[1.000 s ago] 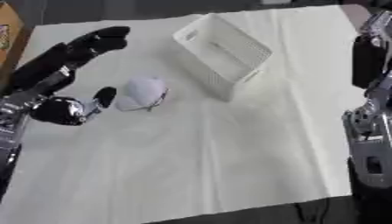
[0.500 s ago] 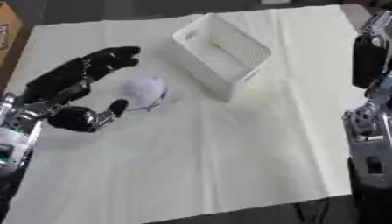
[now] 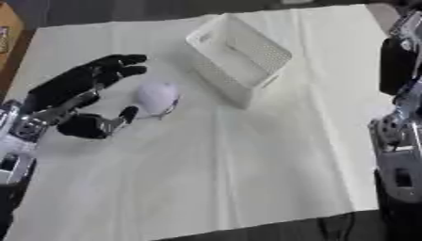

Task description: Pick up objects on the table and place them in the box.

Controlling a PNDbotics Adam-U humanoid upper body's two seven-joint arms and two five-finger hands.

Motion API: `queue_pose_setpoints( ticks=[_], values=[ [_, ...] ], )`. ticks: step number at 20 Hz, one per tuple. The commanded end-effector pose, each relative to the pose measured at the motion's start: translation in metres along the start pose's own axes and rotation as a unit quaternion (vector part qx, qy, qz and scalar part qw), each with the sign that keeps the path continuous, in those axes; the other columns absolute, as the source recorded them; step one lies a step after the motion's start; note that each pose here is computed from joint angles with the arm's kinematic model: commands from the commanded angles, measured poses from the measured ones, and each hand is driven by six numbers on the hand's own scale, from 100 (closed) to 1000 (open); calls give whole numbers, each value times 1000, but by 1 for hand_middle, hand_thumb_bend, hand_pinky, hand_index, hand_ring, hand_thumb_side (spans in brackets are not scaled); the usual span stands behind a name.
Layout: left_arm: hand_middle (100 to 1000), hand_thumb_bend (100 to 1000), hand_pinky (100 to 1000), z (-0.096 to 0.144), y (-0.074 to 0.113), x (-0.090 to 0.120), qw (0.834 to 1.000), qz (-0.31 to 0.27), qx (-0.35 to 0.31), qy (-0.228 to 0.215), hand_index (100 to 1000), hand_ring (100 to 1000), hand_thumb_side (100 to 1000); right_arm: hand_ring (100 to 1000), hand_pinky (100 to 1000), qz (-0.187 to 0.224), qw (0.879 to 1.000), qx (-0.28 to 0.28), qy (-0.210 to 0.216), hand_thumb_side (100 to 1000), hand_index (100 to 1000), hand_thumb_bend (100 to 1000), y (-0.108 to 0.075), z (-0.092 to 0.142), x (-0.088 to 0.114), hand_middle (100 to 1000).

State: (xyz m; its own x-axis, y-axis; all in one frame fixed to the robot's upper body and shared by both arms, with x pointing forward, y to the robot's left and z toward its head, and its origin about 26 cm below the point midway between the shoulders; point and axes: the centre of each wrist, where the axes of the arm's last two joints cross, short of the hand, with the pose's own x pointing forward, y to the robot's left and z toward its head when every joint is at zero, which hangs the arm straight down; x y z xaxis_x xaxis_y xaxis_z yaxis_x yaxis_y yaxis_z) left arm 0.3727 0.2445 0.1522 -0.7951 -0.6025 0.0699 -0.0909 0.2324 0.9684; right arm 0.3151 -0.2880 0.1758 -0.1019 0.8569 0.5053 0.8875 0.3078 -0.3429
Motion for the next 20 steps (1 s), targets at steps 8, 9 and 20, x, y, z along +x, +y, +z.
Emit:
queue_pose_setpoints(
  ticks=[8, 9, 20],
  values=[
    [1000, 100, 1000, -17, 34, -3, 998, -20, 57, 2, 1000, 985, 767, 562, 474, -8, 1000, -12, -13, 879, 751, 100, -4, -7, 6, 703],
    [1000, 100, 1000, -20, 36, -3, 998, -20, 56, -4, 1000, 992, 761, 562, 474, -8, 1000, -12, -14, 879, 751, 100, -4, -7, 6, 703],
    [1000, 100, 1000, -45, 25, 0, 995, -8, -26, -100, 1000, 998, 795, 562, 474, -11, 1000, -9, -16, 882, 751, 100, -4, -6, 7, 703]
  ],
)
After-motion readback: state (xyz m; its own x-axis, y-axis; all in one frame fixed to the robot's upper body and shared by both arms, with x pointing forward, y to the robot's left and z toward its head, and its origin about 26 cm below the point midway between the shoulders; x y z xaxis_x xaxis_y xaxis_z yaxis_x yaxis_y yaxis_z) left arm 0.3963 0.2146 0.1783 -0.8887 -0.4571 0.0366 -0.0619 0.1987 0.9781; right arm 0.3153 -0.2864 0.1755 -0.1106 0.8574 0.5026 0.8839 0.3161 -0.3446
